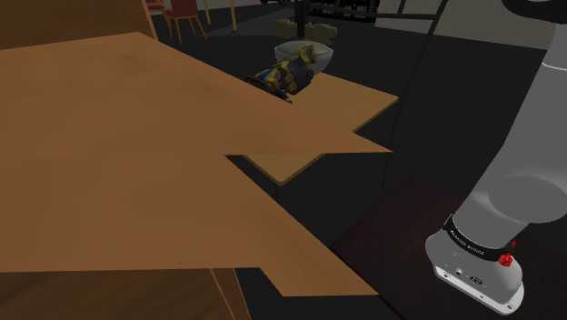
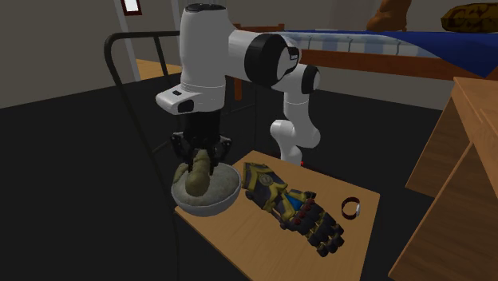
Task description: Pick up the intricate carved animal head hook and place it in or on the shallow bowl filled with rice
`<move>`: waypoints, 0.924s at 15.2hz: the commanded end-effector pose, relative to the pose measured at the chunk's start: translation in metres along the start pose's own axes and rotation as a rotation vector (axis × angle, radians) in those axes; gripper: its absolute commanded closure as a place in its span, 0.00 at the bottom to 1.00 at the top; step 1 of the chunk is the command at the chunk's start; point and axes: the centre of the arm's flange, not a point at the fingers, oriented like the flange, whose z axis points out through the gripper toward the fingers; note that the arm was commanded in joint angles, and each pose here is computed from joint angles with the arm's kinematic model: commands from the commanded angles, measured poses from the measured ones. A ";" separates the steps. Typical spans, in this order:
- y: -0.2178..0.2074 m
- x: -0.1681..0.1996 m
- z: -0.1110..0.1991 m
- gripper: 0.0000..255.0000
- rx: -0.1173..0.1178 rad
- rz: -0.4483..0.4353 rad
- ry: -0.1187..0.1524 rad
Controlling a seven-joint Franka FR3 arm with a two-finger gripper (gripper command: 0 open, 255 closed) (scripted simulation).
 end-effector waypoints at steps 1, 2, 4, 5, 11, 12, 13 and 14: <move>0.000 0.000 0.002 0.00 0.002 0.000 -0.002; 0.000 0.000 0.002 0.00 0.002 0.000 -0.002; 0.001 0.000 0.002 0.00 0.002 0.000 -0.002; 0.001 0.000 0.002 0.00 0.002 0.000 -0.002; 0.001 0.000 -0.049 0.00 0.002 0.000 -0.002; 0.001 0.000 -0.049 0.00 0.002 0.000 -0.002; 0.001 0.000 -0.049 0.00 0.002 0.000 -0.002; 0.001 0.000 -0.049 0.00 0.002 0.000 -0.002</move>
